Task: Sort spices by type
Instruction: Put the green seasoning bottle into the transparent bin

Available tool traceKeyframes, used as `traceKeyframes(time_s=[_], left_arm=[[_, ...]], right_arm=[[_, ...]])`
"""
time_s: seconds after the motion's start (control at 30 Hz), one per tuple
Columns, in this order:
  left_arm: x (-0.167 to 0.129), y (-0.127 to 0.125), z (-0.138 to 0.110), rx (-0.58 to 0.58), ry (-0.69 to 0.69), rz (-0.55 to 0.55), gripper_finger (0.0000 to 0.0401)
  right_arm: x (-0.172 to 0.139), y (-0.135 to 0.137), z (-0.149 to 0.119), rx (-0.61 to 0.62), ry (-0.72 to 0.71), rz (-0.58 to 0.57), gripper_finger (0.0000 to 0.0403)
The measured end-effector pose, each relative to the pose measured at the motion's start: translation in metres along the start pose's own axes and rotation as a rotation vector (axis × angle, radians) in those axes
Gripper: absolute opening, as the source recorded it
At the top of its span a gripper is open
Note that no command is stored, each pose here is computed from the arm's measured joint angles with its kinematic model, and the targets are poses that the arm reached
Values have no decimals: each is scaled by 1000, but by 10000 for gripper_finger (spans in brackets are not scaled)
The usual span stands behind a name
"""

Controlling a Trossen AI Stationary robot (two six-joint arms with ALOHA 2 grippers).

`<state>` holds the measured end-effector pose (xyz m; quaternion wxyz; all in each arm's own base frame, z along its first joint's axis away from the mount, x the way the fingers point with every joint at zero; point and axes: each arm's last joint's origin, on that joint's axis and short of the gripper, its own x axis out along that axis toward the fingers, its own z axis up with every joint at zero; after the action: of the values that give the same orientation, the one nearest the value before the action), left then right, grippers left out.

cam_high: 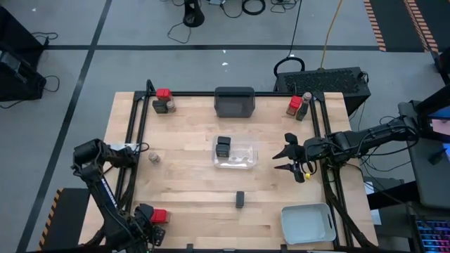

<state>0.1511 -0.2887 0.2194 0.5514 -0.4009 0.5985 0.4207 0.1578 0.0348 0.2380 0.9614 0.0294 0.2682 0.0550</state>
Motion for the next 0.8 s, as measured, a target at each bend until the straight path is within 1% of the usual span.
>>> traceKeyframes(time_s=[0.8], left_arm=[[0, 1, -2, 12, 6, 2, 361]], right_arm=[[0, 0, 0, 4, 2, 0, 157]])
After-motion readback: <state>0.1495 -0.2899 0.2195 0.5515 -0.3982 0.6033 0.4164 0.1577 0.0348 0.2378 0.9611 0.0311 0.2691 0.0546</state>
